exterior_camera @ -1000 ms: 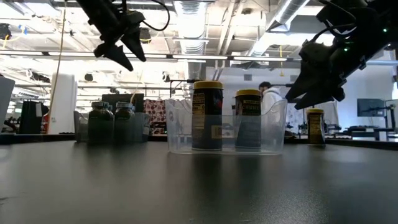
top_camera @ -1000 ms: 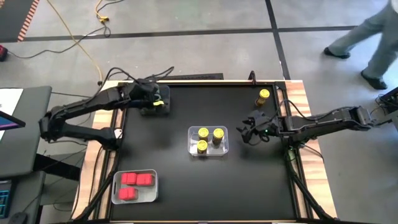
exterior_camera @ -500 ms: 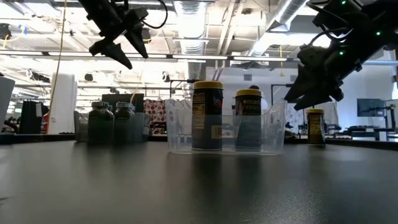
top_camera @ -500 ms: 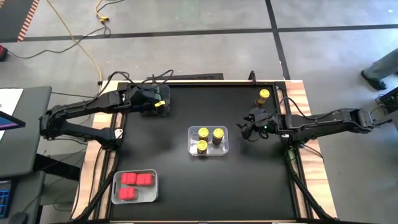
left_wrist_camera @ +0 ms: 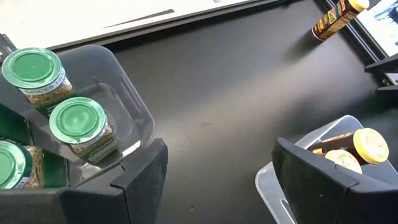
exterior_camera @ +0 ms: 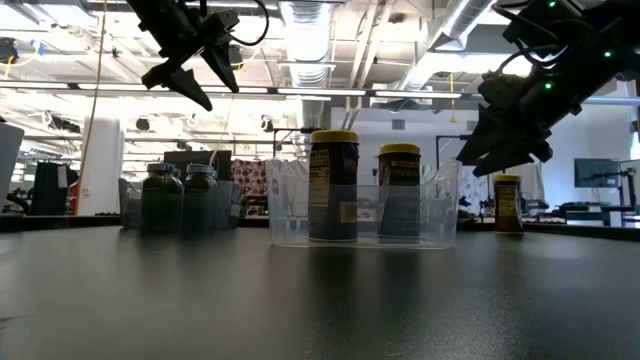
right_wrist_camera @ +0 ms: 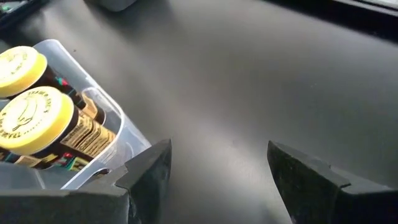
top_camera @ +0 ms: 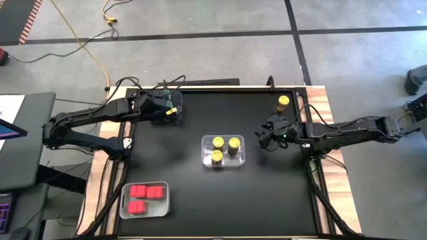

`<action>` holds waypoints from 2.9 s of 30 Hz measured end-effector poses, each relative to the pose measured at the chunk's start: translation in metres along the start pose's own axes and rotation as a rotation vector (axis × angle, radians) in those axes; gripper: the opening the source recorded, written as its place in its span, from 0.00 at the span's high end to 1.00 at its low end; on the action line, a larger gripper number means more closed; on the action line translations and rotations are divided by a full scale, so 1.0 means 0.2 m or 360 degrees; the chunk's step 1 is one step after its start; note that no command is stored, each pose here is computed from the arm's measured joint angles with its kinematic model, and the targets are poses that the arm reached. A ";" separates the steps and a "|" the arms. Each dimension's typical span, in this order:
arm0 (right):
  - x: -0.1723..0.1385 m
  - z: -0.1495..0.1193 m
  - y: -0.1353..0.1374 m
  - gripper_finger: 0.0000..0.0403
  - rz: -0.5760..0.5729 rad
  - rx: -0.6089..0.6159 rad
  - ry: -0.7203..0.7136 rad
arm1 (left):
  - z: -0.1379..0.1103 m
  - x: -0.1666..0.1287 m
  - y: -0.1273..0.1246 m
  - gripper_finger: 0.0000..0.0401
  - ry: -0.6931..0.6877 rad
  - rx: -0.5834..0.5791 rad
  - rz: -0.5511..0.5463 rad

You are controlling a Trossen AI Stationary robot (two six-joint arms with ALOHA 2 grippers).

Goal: Sort spices by type
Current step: Put the yellow seasoning bottle into the transparent bin

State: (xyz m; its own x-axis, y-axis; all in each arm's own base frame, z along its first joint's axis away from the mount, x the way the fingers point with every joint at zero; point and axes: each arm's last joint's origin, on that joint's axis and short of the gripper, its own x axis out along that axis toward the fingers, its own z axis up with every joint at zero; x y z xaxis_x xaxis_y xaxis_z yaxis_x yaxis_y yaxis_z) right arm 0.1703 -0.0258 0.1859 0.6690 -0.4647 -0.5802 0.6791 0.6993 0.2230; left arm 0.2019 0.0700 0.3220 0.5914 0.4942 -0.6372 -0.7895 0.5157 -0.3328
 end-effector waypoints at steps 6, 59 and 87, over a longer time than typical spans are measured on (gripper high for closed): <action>0.01 0.02 -0.01 0.28 -0.0006 0.0005 -0.0056 | 0.00 0.00 0.00 0.31 -0.0001 -0.0001 -0.0001; 0.05 0.97 -0.41 0.28 -0.1072 0.0798 0.0176 | 0.27 0.06 0.40 0.31 -0.0129 0.0598 0.0394; 0.09 0.94 -0.41 0.02 -0.1070 0.0896 0.0256 | 0.28 0.06 0.41 0.31 -0.0130 0.0720 0.0407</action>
State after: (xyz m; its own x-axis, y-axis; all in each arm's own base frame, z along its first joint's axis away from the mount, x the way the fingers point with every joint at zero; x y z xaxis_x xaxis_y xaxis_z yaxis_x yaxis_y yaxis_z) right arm 0.1840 -0.1939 0.3044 0.0537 -0.5688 -0.8207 0.9888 -0.0842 0.1230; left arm 0.1534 0.1571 0.3269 0.4143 0.6873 -0.5966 -0.7712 0.6132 0.1710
